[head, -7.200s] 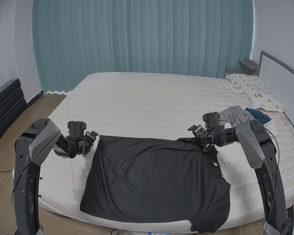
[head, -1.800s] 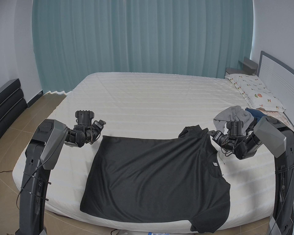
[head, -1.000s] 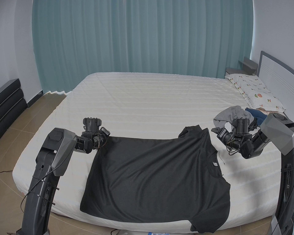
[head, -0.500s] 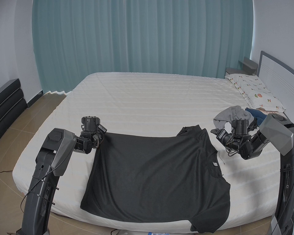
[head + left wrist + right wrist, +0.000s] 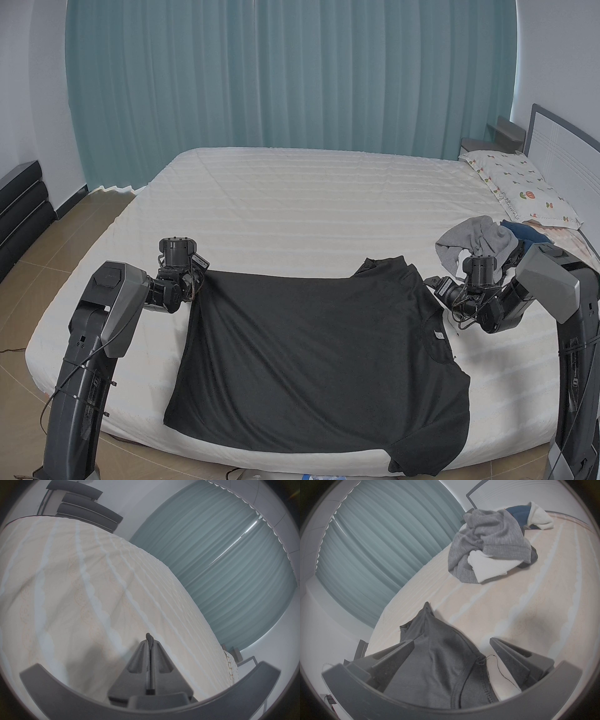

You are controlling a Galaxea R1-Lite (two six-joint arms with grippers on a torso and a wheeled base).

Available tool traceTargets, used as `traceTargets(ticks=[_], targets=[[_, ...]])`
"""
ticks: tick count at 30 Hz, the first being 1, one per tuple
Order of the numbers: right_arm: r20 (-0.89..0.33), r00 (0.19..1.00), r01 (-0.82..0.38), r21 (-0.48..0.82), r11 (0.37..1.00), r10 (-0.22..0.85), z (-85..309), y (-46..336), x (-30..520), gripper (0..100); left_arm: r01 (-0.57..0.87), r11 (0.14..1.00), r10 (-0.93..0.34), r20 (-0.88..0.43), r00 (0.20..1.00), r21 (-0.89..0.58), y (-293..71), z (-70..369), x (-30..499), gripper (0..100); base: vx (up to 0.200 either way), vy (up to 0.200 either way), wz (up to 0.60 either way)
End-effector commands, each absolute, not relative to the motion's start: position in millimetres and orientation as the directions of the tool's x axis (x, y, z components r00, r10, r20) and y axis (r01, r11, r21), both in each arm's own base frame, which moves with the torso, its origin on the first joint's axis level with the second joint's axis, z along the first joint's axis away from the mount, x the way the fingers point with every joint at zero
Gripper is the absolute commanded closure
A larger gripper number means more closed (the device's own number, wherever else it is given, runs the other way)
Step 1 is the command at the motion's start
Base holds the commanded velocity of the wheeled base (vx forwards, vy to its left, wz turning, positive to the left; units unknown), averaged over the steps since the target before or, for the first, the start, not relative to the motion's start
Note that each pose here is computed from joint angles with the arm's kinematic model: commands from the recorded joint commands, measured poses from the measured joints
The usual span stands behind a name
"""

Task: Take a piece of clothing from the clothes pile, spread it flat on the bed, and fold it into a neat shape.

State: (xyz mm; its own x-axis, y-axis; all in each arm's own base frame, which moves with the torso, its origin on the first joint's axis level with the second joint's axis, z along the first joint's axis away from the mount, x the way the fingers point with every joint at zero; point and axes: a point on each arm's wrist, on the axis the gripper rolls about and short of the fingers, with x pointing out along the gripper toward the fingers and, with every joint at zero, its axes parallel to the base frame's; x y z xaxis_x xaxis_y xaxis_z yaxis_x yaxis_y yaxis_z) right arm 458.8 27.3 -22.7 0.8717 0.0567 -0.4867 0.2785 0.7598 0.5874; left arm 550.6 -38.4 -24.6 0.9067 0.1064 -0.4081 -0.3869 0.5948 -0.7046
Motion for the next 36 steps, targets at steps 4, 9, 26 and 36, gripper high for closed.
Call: traceTargets(ticks=[4, 9, 26, 36], targets=[[-0.522, 0.851, 0.301, 0.574, 0.761, 0.057, -46, 28, 460, 0, -0.404, 0.588, 0.138, -0.405, 0.904, -0.701, -35, -23, 550, 100, 0.000, 0.000, 0.00], [-0.519, 0.853, 0.299, 0.577, 0.760, 0.059, -47, 28, 461, 0, -0.406, 0.589, 0.138, -0.408, 0.903, -0.699, -36, -24, 550, 100, 0.000, 0.000, 0.00], [-0.492, 0.869, 0.287, 0.588, 0.756, 0.052, -40, 26, 465, 100, -0.419, 0.591, 0.132, -0.430, 0.893, -0.690, -38, -28, 547, 0, 0.000, 0.000, 0.00], [-0.496, 0.868, 0.298, 0.585, 0.754, 0.041, -40, 23, 465, 100, -0.420, 0.591, 0.127, -0.434, 0.892, -0.689, -38, -30, 547, 0, 0.000, 0.000, 0.00]])
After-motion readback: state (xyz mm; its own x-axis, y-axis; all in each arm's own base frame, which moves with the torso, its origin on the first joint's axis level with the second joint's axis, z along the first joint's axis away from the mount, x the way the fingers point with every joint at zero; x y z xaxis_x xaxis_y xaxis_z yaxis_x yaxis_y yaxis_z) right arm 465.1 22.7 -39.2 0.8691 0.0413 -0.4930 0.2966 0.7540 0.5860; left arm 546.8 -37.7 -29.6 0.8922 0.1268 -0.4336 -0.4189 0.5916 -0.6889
